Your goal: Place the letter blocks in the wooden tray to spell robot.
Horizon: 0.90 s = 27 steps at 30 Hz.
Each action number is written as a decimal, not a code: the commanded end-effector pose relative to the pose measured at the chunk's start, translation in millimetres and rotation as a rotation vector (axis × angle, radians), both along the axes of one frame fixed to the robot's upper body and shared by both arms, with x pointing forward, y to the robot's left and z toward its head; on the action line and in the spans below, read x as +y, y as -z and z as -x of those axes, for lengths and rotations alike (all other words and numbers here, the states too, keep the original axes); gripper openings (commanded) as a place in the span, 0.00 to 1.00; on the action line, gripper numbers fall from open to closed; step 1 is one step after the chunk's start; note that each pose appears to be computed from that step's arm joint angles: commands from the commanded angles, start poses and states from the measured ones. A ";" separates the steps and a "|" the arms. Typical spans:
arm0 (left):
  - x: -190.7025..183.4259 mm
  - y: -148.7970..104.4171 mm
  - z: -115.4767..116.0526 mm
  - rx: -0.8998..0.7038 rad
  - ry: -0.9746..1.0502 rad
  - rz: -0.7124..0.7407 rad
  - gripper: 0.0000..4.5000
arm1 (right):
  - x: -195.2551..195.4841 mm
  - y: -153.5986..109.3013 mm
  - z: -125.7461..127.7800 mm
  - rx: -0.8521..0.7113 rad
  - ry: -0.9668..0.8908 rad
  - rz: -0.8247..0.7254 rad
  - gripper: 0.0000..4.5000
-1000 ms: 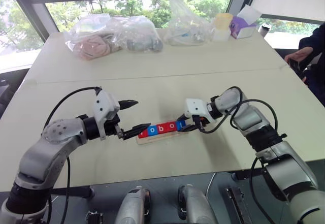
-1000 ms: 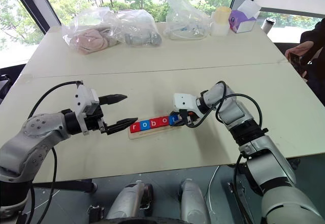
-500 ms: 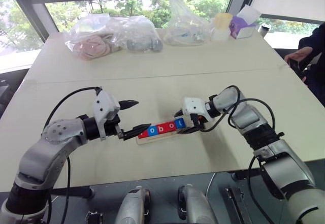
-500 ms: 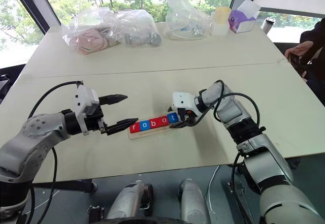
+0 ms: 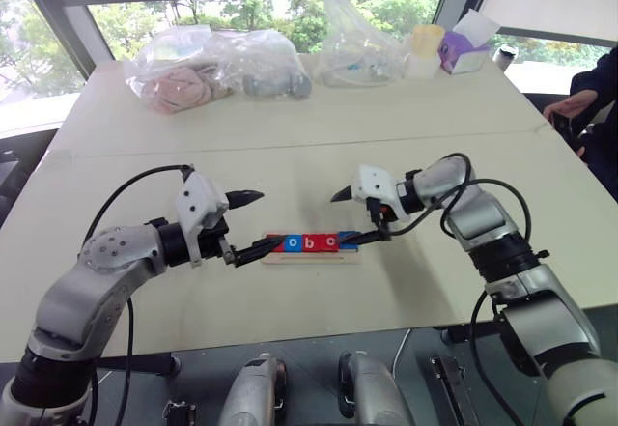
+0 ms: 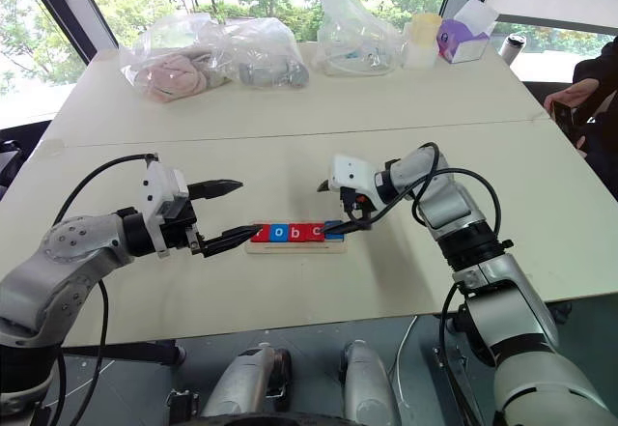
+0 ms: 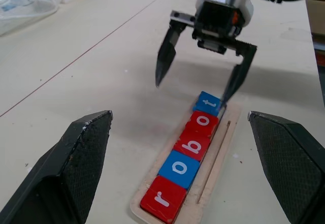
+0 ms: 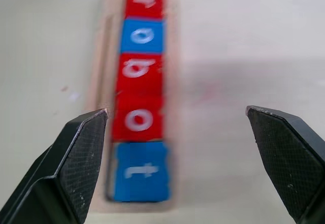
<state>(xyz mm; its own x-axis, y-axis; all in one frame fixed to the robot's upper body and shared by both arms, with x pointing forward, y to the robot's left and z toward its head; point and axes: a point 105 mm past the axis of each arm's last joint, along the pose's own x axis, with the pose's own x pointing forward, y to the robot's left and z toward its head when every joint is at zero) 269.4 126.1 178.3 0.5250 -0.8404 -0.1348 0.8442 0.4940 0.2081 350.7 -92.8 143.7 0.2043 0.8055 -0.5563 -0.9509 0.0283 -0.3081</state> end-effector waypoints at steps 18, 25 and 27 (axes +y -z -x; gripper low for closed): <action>-2.7 -11.7 -0.6 -0.047 0.030 0.001 1.00 | -25.6 -5.6 -15.9 -0.243 0.189 -0.071 1.00; -2.5 -11.9 -1.3 -0.045 0.029 0.004 1.00 | -23.0 -1.2 -2.6 -0.210 0.164 -0.060 1.00; -2.5 -11.7 -1.3 -0.045 0.029 0.004 1.00 | -22.8 -2.0 -1.6 -0.208 0.165 -0.061 1.00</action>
